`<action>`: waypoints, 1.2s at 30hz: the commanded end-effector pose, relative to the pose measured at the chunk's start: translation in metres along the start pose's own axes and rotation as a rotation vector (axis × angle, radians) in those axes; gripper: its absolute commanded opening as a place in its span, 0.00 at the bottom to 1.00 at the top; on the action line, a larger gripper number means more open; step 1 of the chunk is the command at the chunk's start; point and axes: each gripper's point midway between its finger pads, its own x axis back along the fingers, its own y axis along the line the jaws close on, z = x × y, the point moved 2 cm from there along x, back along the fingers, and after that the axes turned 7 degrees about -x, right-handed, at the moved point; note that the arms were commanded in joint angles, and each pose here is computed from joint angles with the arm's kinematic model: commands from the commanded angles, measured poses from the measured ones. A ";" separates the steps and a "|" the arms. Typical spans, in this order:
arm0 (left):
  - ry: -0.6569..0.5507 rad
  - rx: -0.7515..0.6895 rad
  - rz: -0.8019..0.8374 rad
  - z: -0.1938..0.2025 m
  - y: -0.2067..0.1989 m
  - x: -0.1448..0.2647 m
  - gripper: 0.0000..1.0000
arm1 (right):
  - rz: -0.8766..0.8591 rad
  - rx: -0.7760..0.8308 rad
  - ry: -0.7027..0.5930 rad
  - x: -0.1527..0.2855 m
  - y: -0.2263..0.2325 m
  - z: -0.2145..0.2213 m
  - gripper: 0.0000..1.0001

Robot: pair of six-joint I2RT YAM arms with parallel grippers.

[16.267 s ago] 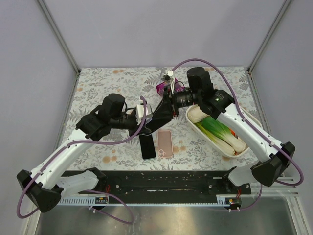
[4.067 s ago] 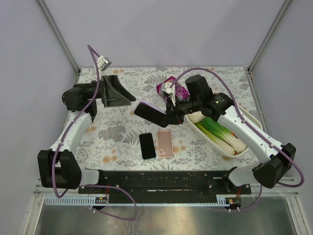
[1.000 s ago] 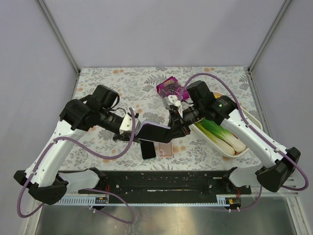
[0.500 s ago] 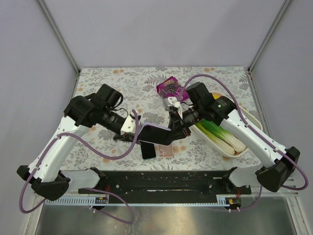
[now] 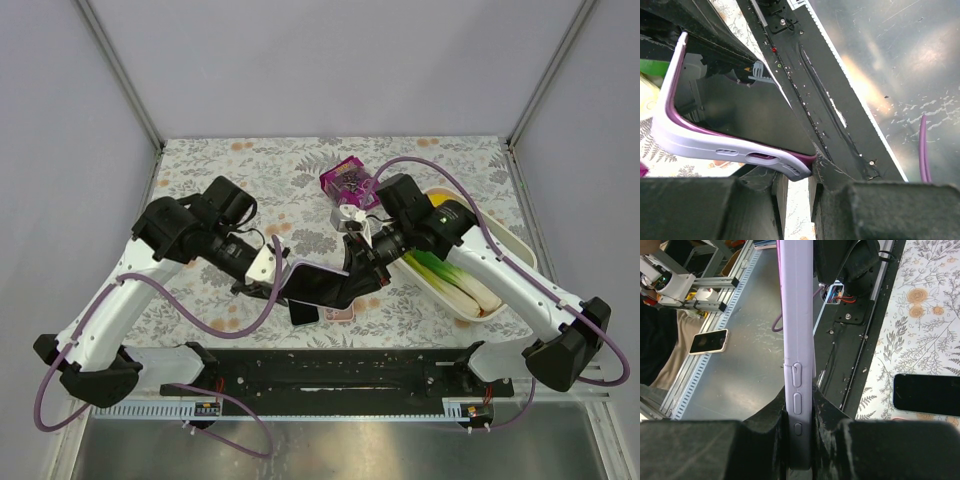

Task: Take the phone out of the phone case
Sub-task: Remove the phone case from the phone.

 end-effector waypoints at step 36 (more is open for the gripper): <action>-0.046 -0.078 -0.358 -0.015 0.061 0.024 0.50 | 0.069 0.134 -0.036 -0.008 -0.002 -0.018 0.00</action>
